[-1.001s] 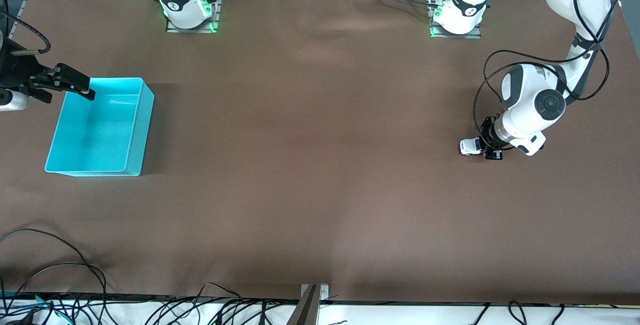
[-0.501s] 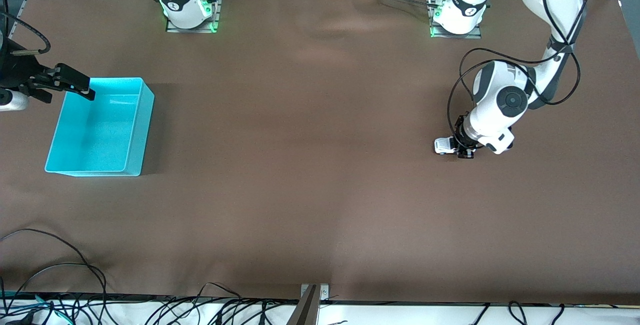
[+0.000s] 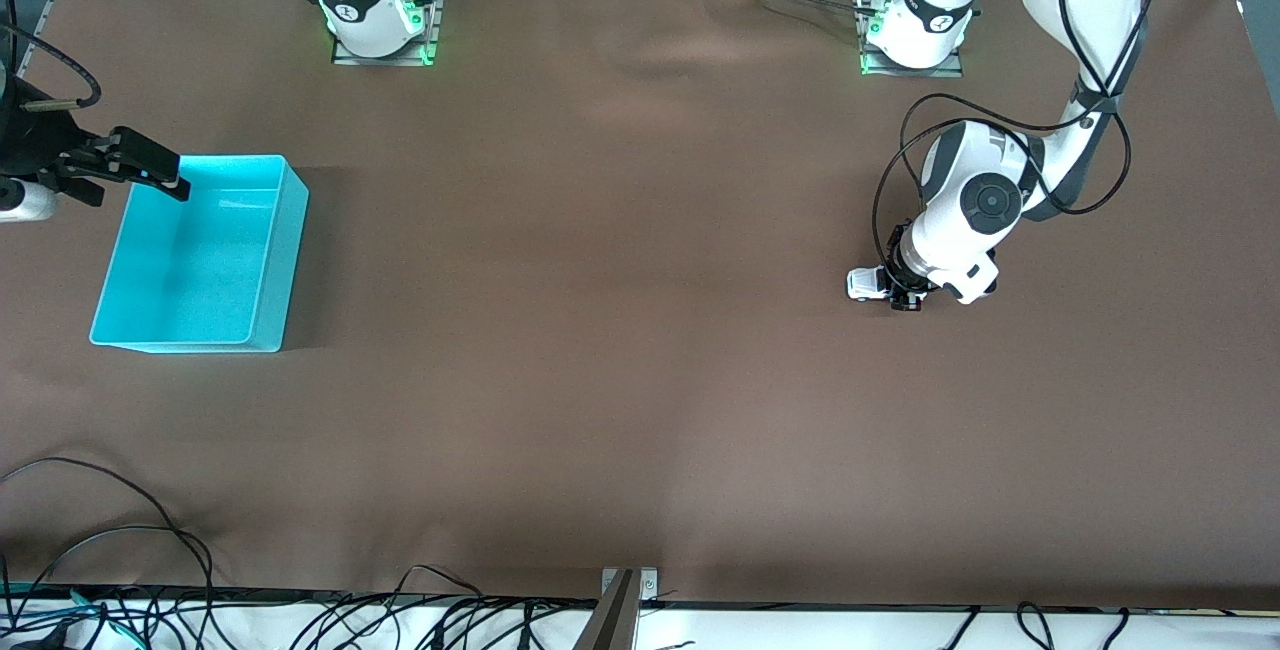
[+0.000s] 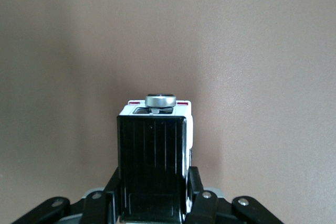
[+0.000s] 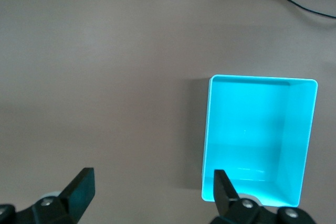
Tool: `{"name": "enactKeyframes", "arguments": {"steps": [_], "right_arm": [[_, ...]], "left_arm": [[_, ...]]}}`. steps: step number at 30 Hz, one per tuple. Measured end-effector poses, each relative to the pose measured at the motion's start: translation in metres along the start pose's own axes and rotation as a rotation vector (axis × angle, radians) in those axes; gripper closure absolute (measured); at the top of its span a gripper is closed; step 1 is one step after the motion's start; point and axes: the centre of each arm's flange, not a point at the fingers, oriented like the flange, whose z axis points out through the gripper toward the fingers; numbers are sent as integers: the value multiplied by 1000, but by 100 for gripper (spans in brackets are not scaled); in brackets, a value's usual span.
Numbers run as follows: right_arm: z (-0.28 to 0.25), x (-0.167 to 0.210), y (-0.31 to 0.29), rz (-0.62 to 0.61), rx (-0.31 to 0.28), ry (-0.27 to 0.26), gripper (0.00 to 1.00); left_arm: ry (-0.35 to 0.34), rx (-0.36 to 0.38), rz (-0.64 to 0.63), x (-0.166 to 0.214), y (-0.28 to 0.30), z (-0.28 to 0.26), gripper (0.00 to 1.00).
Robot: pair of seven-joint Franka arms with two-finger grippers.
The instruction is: Wind and store white jeep toy
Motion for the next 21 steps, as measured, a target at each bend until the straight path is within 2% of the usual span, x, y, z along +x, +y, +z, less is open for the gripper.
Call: {"name": "enactKeyframes", "arguments": {"steps": [10,21], "right_arm": [[0,0,0,0,0,0,0],[0,0,0,0,0,0,0]], "left_arm": [[4,3,-18,9,1,0,49],[61,9,-24,58,6,2,49]]}}
